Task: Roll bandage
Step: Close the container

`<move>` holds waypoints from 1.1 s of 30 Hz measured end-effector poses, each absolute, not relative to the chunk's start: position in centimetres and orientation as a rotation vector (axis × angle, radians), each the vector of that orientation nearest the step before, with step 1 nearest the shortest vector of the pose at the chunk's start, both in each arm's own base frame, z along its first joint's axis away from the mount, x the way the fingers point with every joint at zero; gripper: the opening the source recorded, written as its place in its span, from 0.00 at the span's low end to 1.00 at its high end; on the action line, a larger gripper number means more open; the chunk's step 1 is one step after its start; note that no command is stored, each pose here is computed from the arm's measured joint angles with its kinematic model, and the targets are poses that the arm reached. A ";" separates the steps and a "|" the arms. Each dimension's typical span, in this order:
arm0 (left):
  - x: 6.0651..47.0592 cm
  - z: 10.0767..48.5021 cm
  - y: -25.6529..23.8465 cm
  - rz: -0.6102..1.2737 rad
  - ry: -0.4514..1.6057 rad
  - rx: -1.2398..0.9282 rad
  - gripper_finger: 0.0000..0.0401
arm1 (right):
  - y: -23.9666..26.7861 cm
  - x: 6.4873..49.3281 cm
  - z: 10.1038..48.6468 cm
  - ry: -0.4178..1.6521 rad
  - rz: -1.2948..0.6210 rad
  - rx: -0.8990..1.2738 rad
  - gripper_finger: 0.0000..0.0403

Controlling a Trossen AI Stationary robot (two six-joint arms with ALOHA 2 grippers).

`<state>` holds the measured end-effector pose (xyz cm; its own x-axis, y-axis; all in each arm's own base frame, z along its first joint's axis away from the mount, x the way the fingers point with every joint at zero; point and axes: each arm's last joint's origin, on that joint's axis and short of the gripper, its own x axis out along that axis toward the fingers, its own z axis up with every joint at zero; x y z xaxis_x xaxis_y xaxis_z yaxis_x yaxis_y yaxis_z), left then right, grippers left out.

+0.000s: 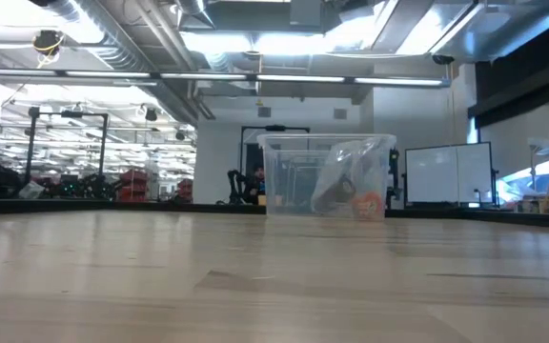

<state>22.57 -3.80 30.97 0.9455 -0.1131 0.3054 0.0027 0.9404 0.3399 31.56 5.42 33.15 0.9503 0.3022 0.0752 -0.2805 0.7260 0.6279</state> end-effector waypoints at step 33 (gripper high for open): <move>22.5 30.6 -4.3 -0.104 -0.298 0.425 0.05 | 5.5 31.6 32.9 0.058 0.331 0.669 0.06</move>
<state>22.55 -4.35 30.60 0.9513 -0.1610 0.2628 0.0373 0.9066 0.4203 31.58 5.50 32.91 0.9460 0.3198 0.0528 -0.2826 0.7339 0.6177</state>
